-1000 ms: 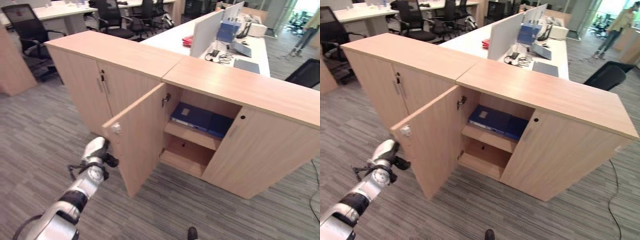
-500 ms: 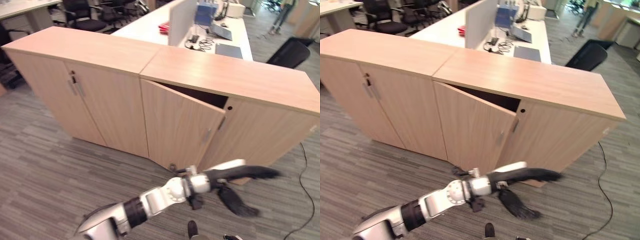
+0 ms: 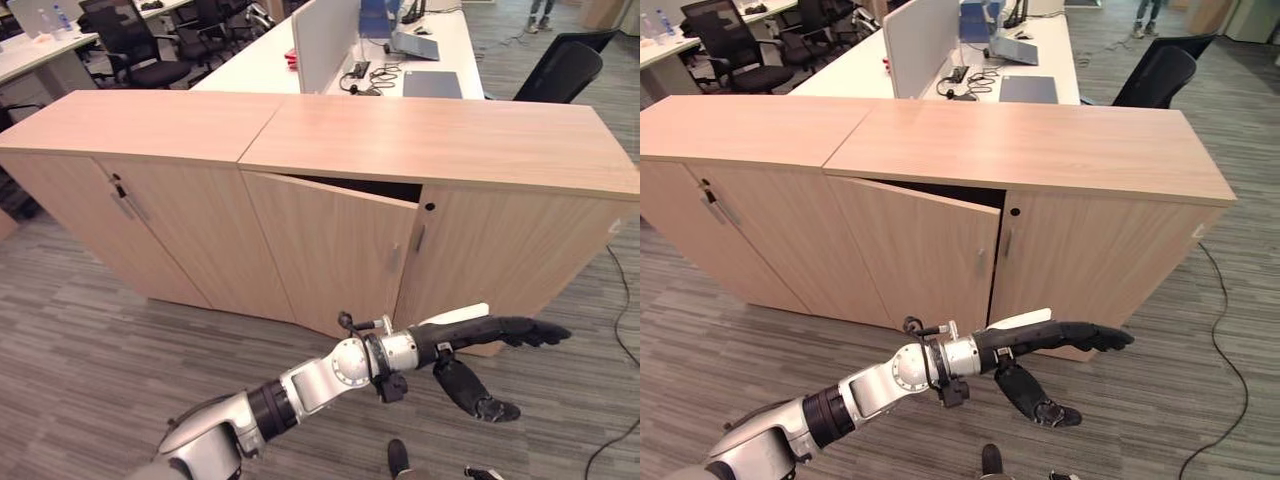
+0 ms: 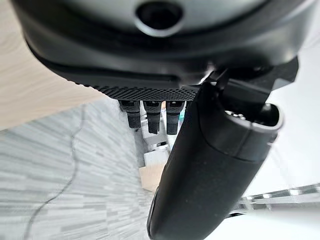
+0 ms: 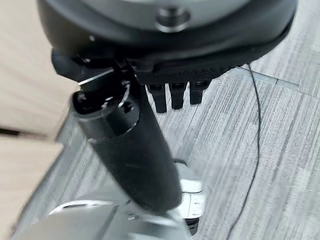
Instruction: Put the empty folder in the office cabinet
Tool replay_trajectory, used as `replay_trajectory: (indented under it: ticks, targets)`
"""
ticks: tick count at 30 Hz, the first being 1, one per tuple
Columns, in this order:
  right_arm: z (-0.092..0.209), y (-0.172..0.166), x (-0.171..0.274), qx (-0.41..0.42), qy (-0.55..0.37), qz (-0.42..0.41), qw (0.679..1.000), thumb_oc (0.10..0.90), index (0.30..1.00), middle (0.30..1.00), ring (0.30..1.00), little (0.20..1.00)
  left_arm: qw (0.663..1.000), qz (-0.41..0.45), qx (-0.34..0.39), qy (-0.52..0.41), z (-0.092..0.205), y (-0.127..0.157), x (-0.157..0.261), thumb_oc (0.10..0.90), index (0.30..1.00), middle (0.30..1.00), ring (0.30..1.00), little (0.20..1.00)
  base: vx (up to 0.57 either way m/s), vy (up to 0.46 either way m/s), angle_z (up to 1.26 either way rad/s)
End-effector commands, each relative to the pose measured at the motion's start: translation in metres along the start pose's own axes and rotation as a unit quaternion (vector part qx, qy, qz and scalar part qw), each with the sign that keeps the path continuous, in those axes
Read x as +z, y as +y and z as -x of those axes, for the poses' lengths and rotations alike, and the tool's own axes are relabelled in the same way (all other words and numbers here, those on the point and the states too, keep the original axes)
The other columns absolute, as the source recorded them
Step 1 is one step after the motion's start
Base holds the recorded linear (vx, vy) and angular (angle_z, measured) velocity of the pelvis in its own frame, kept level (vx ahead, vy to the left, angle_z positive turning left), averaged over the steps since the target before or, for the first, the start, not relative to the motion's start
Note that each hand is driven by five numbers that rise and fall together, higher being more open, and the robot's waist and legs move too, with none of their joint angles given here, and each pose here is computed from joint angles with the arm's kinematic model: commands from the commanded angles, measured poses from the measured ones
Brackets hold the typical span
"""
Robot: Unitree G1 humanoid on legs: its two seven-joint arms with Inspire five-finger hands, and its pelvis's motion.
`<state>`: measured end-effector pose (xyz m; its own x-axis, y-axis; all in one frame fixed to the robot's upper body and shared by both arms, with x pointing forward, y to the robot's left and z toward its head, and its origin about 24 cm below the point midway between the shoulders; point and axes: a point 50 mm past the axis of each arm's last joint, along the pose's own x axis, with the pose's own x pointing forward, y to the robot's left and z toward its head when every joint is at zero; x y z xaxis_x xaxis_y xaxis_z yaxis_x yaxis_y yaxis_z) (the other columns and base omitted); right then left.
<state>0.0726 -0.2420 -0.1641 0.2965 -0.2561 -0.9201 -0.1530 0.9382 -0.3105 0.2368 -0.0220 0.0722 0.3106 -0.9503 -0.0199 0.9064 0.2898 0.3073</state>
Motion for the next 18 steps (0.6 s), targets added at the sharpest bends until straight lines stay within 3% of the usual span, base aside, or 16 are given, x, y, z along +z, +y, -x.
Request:
replay_trajectory:
  ticks: [1,2,3,5,10,12,13,16,18]
  targets:
    - [-0.002,0.004,0.014,0.009,-0.011,0.011,1.0,0.8,0.9,0.9,0.9,0.9,0.993,0.048,0.043,-0.098,-0.007,0.024,0.033,0.8,0.9,0.9,0.9,0.9,0.07,-0.31,-0.45]
    - [-0.001,0.005,0.008,0.011,-0.003,0.013,1.0,0.8,0.9,0.9,0.9,0.9,0.987,0.127,0.078,-0.066,0.005,0.022,0.007,0.8,0.9,0.9,0.9,0.9,0.07,-0.308,-0.39]
    - [-0.001,0.005,0.008,0.011,-0.002,0.013,1.0,0.8,0.9,0.9,0.9,0.9,0.987,0.128,0.078,-0.066,0.005,0.022,0.007,0.8,0.9,0.9,0.9,0.9,0.08,-0.408,-0.59]
    - [-0.001,0.003,0.006,0.007,0.003,0.008,1.0,0.8,0.9,0.9,0.9,0.9,0.954,0.262,0.143,-0.02,0.025,0.015,-0.033,0.8,0.9,0.9,0.9,0.9,0.04,-0.306,-0.59]
    - [-0.003,-0.008,0.016,-0.009,-0.01,0.005,1.0,0.8,0.9,0.9,0.9,0.9,0.943,0.255,0.213,0.02,0.062,0.022,-0.054,0.8,0.9,0.9,0.9,0.9,-0.01,-0.125,-0.52]
    - [-0.003,-0.009,0.023,-0.007,-0.017,0.01,1.0,0.8,0.9,0.9,0.9,0.9,0.923,0.261,0.273,0.072,0.095,0.022,-0.082,0.8,0.9,0.9,0.9,0.9,0.03,0.015,-0.37]
    - [-0.003,-0.009,0.023,-0.006,-0.017,0.011,1.0,0.8,0.9,0.9,0.9,0.9,0.923,0.261,0.273,0.072,0.095,0.022,-0.082,0.8,0.9,0.9,0.9,0.9,0.01,0.078,-0.22]
    - [-0.003,-0.008,0.028,0.001,-0.026,0.002,1.0,0.8,0.9,0.9,0.9,0.9,0.903,0.235,0.325,0.153,0.131,0.015,-0.112,0.8,0.9,0.9,0.9,0.9,0.0,0.064,-0.07]
    - [-0.003,-0.006,0.027,0.004,-0.027,-0.002,1.0,0.8,0.9,0.9,0.9,0.9,0.899,0.226,0.338,0.166,0.138,0.013,-0.116,0.8,0.9,0.9,0.9,0.9,0.06,0.085,-0.38]
